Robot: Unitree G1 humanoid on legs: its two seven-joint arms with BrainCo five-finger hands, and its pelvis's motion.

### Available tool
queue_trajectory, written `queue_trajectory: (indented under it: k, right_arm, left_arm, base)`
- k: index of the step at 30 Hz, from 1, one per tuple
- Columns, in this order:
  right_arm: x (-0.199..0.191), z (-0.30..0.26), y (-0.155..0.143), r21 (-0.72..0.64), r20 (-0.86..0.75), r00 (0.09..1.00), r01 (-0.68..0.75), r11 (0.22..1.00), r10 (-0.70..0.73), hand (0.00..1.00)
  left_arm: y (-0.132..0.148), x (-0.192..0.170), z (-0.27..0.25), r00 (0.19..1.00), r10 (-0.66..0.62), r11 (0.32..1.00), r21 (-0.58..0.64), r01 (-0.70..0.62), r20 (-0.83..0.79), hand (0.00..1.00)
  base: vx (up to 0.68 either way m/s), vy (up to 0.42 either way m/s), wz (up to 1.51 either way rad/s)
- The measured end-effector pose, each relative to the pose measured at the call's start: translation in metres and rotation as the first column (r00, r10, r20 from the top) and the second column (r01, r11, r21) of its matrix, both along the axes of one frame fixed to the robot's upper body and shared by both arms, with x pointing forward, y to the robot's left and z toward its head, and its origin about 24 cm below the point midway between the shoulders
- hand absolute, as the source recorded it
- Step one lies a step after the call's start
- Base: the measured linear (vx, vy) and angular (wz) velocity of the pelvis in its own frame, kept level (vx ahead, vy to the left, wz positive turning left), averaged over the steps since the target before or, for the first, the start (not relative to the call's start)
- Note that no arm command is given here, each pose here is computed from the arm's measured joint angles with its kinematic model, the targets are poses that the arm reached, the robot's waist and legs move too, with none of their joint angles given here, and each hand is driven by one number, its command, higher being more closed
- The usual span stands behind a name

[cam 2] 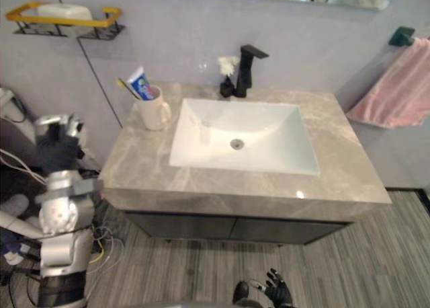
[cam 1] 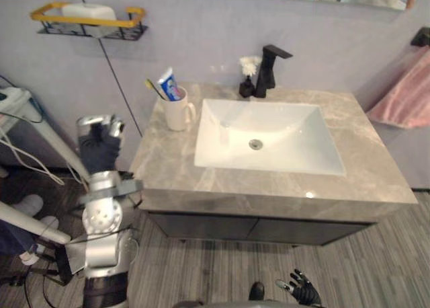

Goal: Organize washtable

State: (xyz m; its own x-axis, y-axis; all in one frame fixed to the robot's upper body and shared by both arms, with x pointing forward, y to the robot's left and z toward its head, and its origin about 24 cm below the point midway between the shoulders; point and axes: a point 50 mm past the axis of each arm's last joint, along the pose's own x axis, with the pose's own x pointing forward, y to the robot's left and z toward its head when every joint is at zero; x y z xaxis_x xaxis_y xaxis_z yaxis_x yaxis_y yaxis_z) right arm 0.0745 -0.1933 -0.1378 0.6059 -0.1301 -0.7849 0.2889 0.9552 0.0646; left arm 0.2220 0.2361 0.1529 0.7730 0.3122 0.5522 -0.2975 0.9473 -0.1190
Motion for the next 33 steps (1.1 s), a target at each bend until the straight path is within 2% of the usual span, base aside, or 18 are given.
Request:
queue_trajectory:
  k: [6, 10, 15, 17, 23, 24, 25, 27, 29, 32, 33]
  right_arm:
    - [0.003, 0.001, -0.004, -0.009, 0.009, 1.000, 0.024, 1.000, -0.024, 0.00]
    - [0.002, 0.001, -0.004, -0.010, 0.006, 1.000, 0.025, 1.000, -0.025, 0.00]
    - [0.005, 0.001, 0.000, -0.007, 0.010, 1.000, 0.002, 1.000, -0.002, 0.00]
    - [0.007, 0.001, 0.003, -0.012, 0.009, 1.000, -0.006, 1.000, 0.006, 0.00]
    - [0.012, 0.002, 0.003, -0.014, 0.024, 1.000, -0.007, 1.000, 0.007, 0.00]
    - [0.014, 0.003, 0.003, -0.016, 0.030, 1.000, -0.007, 1.000, 0.007, 0.00]
    - [0.015, 0.003, 0.003, -0.016, 0.031, 1.000, -0.007, 1.000, 0.007, 0.00]
    - [0.017, 0.003, 0.003, -0.018, 0.035, 0.999, -0.005, 1.000, 0.005, 0.00]
    - [0.018, 0.004, 0.002, -0.026, 0.037, 0.999, 0.005, 1.000, -0.004, 0.00]
    - [0.016, 0.003, 0.000, -0.024, 0.033, 0.998, 0.050, 0.998, -0.049, 0.00]
    - [0.015, 0.003, 0.000, -0.025, 0.031, 0.998, 0.055, 0.998, -0.054, 0.00]
  left_arm:
    - [0.032, -0.030, -0.025, 0.978, 0.176, 0.983, -0.023, -0.180, -0.109, 0.00]
    - [0.044, -0.039, -0.067, 0.931, 0.234, 0.960, -0.085, -0.267, -0.280, 0.00]
    - [0.043, -0.052, -0.127, 0.831, 0.215, 0.928, -0.158, -0.337, -0.513, 0.00]
    - [0.036, -0.059, -0.157, 0.767, 0.158, 0.922, -0.185, -0.340, -0.621, 0.00]
    - [0.022, -0.070, -0.199, 0.664, 0.053, 0.906, -0.244, -0.346, -0.746, 0.00]
    - [0.015, -0.078, -0.219, 0.594, 0.003, 0.903, -0.253, -0.348, -0.805, 0.00]
    - [0.013, -0.080, -0.223, 0.579, -0.005, 0.902, -0.254, -0.349, -0.815, 0.00]
    - [0.003, -0.092, -0.245, 0.488, -0.055, 0.898, -0.257, -0.357, -0.871, 0.00]
    - [-0.012, -0.111, -0.270, 0.352, -0.129, 0.901, -0.258, -0.349, -0.927, 0.00]
    - [-0.025, -0.135, -0.291, 0.222, -0.203, 0.882, -0.277, -0.382, -0.954, 0.00]
    - [-0.026, -0.138, -0.293, 0.203, -0.207, 0.885, -0.271, -0.377, -0.957, 0.00]
  base:
    - [0.03, 0.009, 0.15]
    - [0.01, 0.007, 0.15]
    - [0.00, -0.007, 0.08]
    - [0.00, 0.000, 0.00]
    - [0.00, 0.000, 0.00]
    - [0.00, 0.000, 0.00]
    - [0.00, 0.000, 0.00]
    - [0.00, 0.000, 0.00]
    - [0.00, 0.000, 0.00]
    - [0.00, 0.001, -0.05]
    - [0.00, 0.000, 0.00]
